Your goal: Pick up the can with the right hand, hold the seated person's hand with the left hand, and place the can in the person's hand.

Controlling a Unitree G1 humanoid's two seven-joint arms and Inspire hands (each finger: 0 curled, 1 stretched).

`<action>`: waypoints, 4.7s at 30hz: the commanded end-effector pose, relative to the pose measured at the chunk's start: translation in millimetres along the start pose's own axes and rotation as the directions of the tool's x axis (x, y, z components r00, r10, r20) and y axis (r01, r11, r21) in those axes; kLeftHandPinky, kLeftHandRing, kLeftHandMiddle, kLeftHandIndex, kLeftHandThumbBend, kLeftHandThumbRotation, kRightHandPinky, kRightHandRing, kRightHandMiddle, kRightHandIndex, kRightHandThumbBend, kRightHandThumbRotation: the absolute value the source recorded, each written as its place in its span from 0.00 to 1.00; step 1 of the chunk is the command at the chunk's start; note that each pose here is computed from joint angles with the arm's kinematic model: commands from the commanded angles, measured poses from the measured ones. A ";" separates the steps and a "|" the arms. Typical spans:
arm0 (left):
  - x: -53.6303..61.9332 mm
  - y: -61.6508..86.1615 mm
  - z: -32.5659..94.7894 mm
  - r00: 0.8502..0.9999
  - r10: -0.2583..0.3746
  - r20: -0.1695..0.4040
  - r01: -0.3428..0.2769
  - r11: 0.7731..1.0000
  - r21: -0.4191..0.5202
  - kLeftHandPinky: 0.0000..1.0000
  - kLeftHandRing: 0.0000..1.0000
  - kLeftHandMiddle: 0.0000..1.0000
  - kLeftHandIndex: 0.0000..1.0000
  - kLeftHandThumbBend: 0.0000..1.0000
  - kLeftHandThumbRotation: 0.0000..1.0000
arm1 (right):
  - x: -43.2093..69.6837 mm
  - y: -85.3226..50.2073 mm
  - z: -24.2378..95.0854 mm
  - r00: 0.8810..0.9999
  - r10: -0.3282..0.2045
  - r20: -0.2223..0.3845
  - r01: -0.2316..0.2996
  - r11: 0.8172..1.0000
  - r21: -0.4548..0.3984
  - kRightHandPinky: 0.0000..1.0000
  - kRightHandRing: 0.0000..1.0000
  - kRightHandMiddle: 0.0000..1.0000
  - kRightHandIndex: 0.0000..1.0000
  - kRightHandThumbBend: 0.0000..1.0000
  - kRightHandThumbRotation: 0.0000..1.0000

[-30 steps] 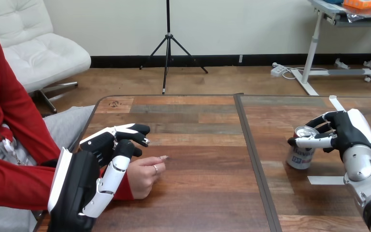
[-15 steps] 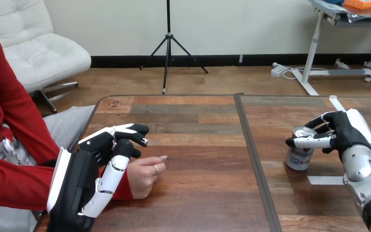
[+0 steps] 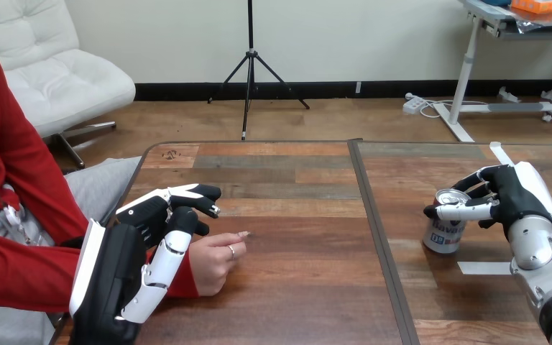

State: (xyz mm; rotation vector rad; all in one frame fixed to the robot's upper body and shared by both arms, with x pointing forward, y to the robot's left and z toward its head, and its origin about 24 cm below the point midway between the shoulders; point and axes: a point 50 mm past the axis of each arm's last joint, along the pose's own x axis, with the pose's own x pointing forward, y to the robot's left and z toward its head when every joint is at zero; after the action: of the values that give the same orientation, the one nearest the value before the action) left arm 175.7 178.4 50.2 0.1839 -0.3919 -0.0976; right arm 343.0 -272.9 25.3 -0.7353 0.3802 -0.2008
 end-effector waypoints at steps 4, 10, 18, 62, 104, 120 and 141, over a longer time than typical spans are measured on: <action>12.9 4.1 12.6 0.997 0.001 0.082 -0.003 1.000 0.028 0.54 0.71 0.69 0.51 0.49 0.82 | 3.3 -11.0 13.6 0.997 -0.025 0.072 0.025 1.000 0.000 0.41 0.45 0.48 0.48 0.80 0.00; 13.5 4.4 13.2 0.996 -0.001 0.087 -0.002 1.000 0.030 0.55 0.71 0.69 0.51 0.50 0.83 | 3.6 -14.0 15.2 0.996 -0.022 0.089 0.022 1.000 0.002 0.41 0.45 0.47 0.48 0.79 0.00; 14.7 7.4 16.1 0.995 0.004 0.096 -0.011 0.997 0.074 0.54 0.70 0.68 0.51 0.49 0.82 | 4.6 -19.8 21.1 0.992 -0.024 0.124 0.025 1.000 -0.007 0.40 0.44 0.47 0.48 0.78 0.00; 38.0 42.6 46.8 0.984 -0.176 0.033 0.111 0.740 0.663 0.70 0.82 0.86 0.82 0.99 0.56 | 6.4 -52.1 52.5 0.959 0.030 0.282 -0.018 0.999 -0.042 0.36 0.41 0.45 0.48 0.77 0.00; 67.2 44.5 26.2 0.928 -0.341 -0.153 0.301 0.442 0.845 0.73 0.84 0.85 0.82 1.00 0.47 | -0.2 -50.7 76.9 0.899 0.050 0.434 -0.048 0.999 -0.016 0.41 0.43 0.47 0.48 0.76 0.00; 73.5 47.7 9.7 0.919 -0.316 -0.235 0.353 0.399 0.846 0.77 0.82 0.84 0.83 1.00 0.47 | -3.0 -51.0 83.3 0.880 0.050 0.472 -0.046 0.999 -0.021 0.39 0.41 0.45 0.47 0.77 0.00; 83.4 53.6 -15.8 0.883 -0.287 -0.371 0.461 0.383 0.800 0.81 0.84 0.86 0.84 1.00 0.49 | -6.7 -52.1 88.3 0.851 0.052 0.523 -0.050 0.999 -0.019 0.36 0.39 0.43 0.47 0.77 0.00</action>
State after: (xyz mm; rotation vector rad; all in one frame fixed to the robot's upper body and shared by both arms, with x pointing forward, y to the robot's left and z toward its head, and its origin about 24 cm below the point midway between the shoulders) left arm 245.1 223.2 66.2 1.3239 -0.1403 -0.3506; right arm 365.3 -258.3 97.7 -0.7740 -0.0026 0.0740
